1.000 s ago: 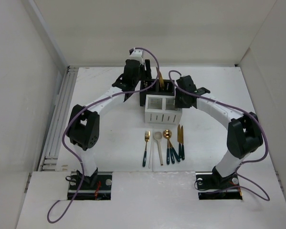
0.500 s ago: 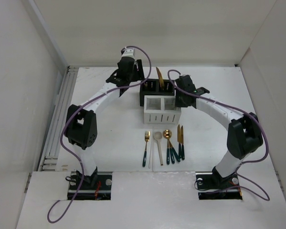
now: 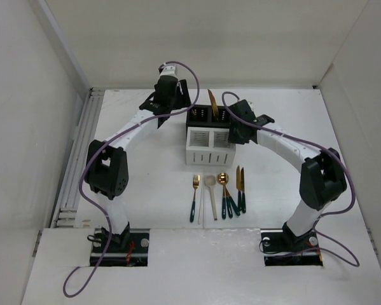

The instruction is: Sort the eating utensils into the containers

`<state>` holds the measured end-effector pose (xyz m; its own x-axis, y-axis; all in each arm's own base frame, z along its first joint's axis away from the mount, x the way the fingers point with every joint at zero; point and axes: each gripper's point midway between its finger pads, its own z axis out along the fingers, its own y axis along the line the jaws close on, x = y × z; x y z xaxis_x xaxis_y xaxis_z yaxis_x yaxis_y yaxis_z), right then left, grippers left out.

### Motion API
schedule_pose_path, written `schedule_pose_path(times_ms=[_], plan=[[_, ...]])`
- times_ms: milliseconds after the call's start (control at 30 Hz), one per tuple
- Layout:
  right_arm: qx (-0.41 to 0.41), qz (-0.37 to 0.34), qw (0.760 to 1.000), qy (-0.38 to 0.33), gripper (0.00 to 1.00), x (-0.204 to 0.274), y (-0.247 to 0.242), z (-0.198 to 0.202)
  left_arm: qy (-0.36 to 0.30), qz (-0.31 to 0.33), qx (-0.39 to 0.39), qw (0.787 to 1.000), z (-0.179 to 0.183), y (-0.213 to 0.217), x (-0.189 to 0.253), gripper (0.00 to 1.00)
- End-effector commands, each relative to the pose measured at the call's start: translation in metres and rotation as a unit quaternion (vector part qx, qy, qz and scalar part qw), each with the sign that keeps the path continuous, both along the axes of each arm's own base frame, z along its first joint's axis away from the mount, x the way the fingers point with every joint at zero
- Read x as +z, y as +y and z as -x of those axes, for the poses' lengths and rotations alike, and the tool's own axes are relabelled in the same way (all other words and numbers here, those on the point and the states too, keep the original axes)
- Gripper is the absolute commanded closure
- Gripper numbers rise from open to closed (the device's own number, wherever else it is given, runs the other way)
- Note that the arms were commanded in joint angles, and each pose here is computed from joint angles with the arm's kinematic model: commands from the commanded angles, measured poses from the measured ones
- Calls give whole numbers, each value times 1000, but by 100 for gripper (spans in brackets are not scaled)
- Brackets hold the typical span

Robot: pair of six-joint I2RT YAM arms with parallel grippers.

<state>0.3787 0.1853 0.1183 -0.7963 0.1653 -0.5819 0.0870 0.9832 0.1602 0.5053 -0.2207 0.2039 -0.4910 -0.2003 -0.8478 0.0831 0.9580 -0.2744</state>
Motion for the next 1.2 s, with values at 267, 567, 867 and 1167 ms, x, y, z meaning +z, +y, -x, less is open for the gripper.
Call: schedule_pose_path(times_ms=[267, 567, 867, 1167], plan=[[-35, -14, 998, -56, 100, 32, 12, -35, -39, 25, 15, 999, 8, 10, 46, 36], [2, -21, 998, -60, 100, 36, 21, -30, -38, 34, 20, 998, 7, 9, 45, 36], [0, -46, 998, -50, 99, 28, 32, -27, -39, 29, 18, 999, 9, 11, 45, 36], [1, -9, 996, -93, 52, 65, 12, -25, -35, 29, 25, 999, 15, 15, 49, 36]])
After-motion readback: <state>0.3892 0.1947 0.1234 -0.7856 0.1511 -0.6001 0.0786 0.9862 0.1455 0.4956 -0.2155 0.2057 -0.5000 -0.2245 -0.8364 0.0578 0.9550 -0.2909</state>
